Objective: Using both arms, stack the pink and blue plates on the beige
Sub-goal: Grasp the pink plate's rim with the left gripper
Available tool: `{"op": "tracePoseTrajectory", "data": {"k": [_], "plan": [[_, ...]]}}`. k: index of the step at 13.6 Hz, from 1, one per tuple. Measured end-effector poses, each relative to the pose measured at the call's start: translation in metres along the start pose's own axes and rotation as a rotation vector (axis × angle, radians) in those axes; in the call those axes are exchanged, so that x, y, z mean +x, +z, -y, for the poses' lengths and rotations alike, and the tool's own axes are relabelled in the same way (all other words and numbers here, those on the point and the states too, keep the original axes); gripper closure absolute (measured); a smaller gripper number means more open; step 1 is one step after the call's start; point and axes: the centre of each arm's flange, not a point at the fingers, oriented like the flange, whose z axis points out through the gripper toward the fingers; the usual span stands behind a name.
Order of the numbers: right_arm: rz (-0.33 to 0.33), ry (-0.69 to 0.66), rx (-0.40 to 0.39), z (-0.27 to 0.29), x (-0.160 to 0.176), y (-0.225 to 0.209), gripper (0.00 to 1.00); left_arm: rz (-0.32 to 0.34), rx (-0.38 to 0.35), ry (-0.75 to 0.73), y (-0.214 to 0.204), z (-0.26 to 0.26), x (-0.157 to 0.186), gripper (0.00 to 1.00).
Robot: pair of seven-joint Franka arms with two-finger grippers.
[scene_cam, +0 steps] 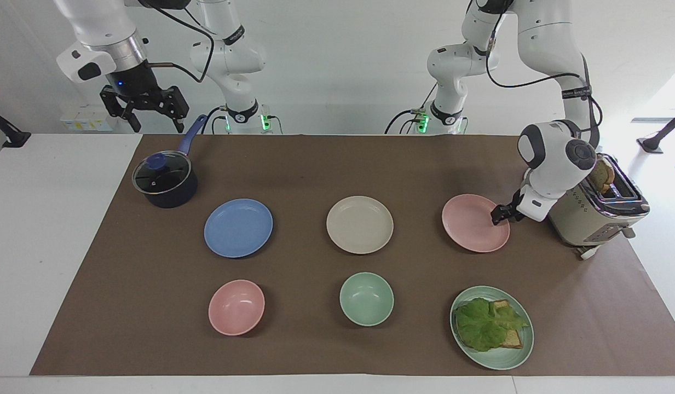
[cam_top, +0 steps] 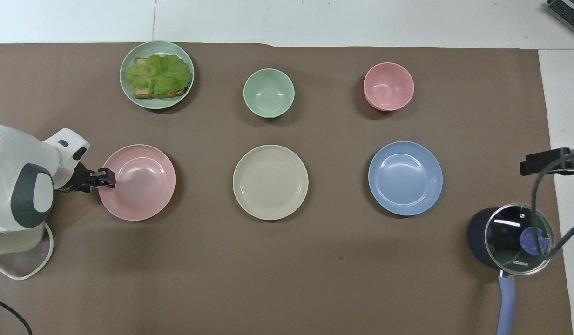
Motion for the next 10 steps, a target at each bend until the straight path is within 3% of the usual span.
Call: {"op": "tracePoseTrajectory", "data": {"k": [4,5,7,10], "plan": [[0.0,0.0,0.0,0.0,0.0,0.0,0.0,0.036,-0.007,-0.008,-0.01,0.0,-0.001,0.88],[0.0,0.0,0.0,0.0,0.0,0.0,0.0,0.061,-0.023,-0.016,-0.026,-0.002,-0.001,0.95],[0.0,0.0,0.0,0.0,0.0,0.0,0.0,0.103,-0.045,-0.023,-0.074,-0.005,0.001,0.96],[0.0,0.0,0.0,0.0,0.0,0.0,0.0,0.103,-0.141,-0.055,-0.128,-0.017,0.002,0.96]]}}
